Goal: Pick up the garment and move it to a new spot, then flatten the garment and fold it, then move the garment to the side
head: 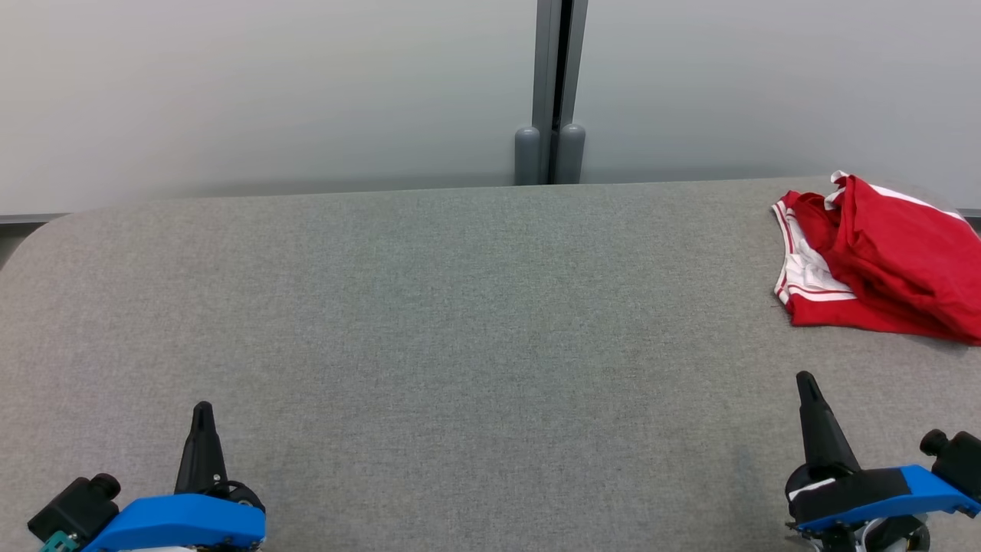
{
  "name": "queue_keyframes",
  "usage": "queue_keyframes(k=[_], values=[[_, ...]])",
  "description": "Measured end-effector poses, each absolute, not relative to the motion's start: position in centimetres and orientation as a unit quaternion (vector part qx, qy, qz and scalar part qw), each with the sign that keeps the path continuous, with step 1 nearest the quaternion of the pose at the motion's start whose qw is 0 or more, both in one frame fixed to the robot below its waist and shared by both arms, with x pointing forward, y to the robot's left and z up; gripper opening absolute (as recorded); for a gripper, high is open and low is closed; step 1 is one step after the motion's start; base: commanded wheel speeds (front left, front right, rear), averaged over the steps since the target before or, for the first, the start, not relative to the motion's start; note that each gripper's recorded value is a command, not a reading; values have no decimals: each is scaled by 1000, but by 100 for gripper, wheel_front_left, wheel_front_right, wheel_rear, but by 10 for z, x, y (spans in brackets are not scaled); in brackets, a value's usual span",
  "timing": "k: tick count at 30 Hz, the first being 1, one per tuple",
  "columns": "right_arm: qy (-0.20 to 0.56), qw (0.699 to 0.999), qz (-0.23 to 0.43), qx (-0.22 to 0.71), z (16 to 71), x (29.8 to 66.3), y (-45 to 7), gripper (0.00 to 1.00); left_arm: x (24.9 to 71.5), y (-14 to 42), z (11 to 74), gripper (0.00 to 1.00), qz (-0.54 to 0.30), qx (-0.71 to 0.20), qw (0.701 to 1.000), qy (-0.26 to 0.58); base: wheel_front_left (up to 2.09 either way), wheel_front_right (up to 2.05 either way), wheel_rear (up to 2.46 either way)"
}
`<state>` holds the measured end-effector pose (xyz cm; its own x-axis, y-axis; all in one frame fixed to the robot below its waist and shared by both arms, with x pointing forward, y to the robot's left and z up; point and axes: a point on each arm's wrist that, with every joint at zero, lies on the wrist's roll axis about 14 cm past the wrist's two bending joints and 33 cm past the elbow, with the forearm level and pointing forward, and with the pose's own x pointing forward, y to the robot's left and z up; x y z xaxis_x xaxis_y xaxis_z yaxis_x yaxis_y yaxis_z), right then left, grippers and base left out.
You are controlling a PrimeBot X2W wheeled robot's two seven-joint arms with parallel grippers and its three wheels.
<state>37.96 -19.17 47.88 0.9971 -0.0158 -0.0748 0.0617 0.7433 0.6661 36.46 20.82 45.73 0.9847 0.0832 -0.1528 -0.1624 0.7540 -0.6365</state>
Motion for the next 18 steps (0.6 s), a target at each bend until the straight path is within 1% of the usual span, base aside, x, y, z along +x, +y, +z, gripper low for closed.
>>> queue_keyframes(k=[18], values=[[31, 887, -27, 461, 481, 382, -195, 0, 371, 208, 465, 0, 64, -452, 888, 49, 0, 0, 0]])
